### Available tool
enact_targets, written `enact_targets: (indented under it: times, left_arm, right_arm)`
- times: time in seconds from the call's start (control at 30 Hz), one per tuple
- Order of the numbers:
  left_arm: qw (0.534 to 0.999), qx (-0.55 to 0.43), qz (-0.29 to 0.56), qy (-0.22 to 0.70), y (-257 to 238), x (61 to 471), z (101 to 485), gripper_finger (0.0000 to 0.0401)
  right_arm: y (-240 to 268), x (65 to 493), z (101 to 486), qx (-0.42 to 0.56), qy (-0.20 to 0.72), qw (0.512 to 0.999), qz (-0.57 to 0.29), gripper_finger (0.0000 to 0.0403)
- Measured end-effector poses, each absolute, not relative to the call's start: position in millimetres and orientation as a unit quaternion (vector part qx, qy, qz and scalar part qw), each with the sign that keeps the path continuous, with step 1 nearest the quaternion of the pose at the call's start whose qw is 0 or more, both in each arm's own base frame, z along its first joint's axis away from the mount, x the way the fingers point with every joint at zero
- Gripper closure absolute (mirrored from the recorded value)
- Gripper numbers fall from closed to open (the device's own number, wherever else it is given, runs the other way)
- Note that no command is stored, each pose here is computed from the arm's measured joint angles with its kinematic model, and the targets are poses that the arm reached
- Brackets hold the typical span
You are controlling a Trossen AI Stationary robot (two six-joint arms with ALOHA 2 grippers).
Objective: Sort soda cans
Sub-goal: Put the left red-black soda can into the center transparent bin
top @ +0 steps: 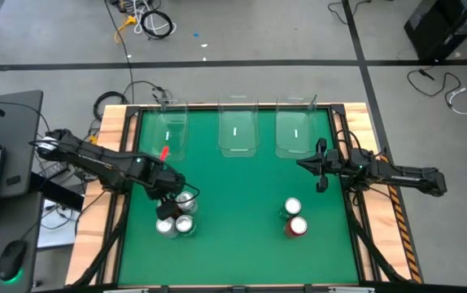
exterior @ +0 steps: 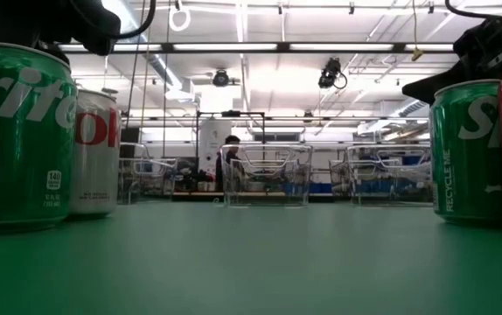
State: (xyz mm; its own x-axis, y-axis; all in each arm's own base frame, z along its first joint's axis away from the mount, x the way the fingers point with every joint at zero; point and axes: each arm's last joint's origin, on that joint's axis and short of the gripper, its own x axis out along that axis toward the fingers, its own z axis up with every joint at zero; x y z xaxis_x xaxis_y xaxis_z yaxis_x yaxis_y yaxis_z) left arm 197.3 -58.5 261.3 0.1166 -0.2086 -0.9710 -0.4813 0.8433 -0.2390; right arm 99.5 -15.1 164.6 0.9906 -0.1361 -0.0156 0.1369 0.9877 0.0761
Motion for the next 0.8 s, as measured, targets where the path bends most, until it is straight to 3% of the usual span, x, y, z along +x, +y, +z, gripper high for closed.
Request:
enact_targets:
  times: [0.33, 0.8]
  left_arm:
    - [0.674, -0.206, 0.107, 0.701, -73, 211, 238, 0.0067]
    - [0.699, -0.151, 0.123, 0.688, -71, 214, 235, 0.0065]
  right_arm:
    - [-15, 99, 165, 0.039, 0.005, 0.997, -0.069, 0.0382]
    - [-15, 99, 165, 0.039, 0.004, 0.997, -0.068, 0.0382]
